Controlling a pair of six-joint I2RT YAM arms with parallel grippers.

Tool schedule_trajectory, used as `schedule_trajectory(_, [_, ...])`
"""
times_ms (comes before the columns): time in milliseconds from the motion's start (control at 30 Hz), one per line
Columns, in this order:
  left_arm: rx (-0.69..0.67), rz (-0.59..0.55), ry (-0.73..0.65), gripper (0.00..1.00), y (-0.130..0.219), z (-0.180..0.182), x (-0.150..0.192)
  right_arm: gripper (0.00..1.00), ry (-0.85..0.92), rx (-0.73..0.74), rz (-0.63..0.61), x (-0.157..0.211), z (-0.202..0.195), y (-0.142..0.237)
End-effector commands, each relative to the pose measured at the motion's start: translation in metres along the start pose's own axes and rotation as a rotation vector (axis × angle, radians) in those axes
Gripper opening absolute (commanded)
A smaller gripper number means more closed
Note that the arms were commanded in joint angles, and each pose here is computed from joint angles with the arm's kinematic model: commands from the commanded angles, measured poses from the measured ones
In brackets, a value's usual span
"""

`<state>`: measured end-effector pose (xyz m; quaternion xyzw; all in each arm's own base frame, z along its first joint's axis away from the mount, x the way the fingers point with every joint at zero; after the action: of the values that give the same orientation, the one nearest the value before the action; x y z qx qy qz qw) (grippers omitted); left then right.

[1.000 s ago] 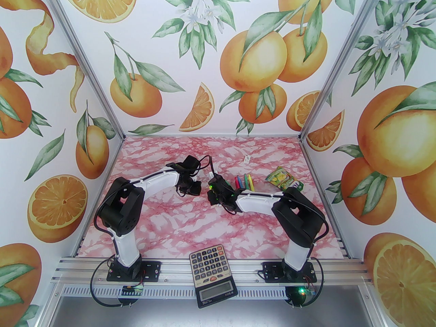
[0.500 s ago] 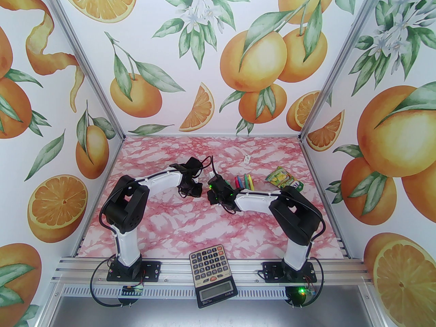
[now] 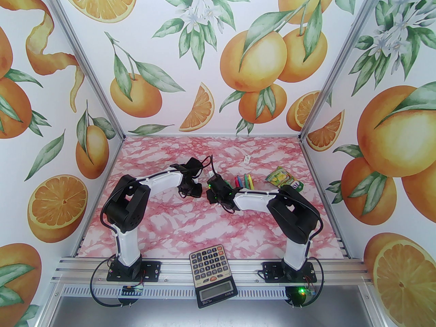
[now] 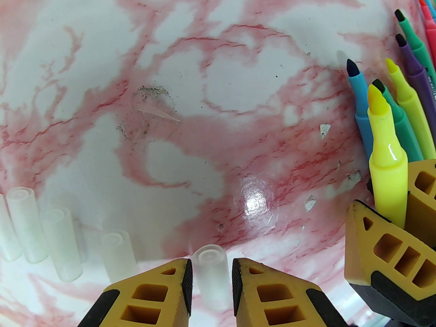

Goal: Open the pen caps

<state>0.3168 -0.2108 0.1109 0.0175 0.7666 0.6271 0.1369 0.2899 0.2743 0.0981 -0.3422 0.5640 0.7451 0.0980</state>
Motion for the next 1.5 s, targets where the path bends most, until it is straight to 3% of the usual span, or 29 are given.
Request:
schedule_trajectory(0, [-0.001,-0.020,-0.033,0.27,0.006,-0.007,-0.006,0.21,0.009,0.023,0.026,0.004,-0.002,-0.006])
schedule_trajectory(500, [0.071,-0.140,-0.010,0.32,0.047,0.000,-0.006,0.26,0.019,0.044,0.029,0.004,-0.004,-0.003])
schedule_trajectory(867, [0.203,-0.295,0.103,0.36,0.090,0.042,0.006,0.28,0.022,0.038,0.018,0.001,-0.004,0.003])
schedule_trajectory(1067, [0.165,-0.401,0.188,0.47,0.105,0.078,0.022,0.31,0.042,0.012,-0.022,-0.007,-0.001,0.018])
schedule_trajectory(1300, [-0.028,-0.538,0.230,0.70,0.120,0.113,0.035,0.43,0.089,0.000,-0.144,-0.029,-0.001,0.054])
schedule_trajectory(1467, [-0.160,-0.660,0.241,0.79,0.130,0.138,0.037,0.52,0.125,0.038,-0.232,-0.049,-0.011,0.085])
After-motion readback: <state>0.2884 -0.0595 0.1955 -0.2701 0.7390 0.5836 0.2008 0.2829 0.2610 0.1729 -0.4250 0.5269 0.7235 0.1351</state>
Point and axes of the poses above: each hand's point on the last joint's axis, 136 mm out from that joint toward the fingers, its own y axis back along the fingers, its own z axis along the line the jaws close on, x = y × z, the point moved 9 cm from there along y, back along the fingers, and after that the axes turned 4 degrees about y, right-handed, at the moved point
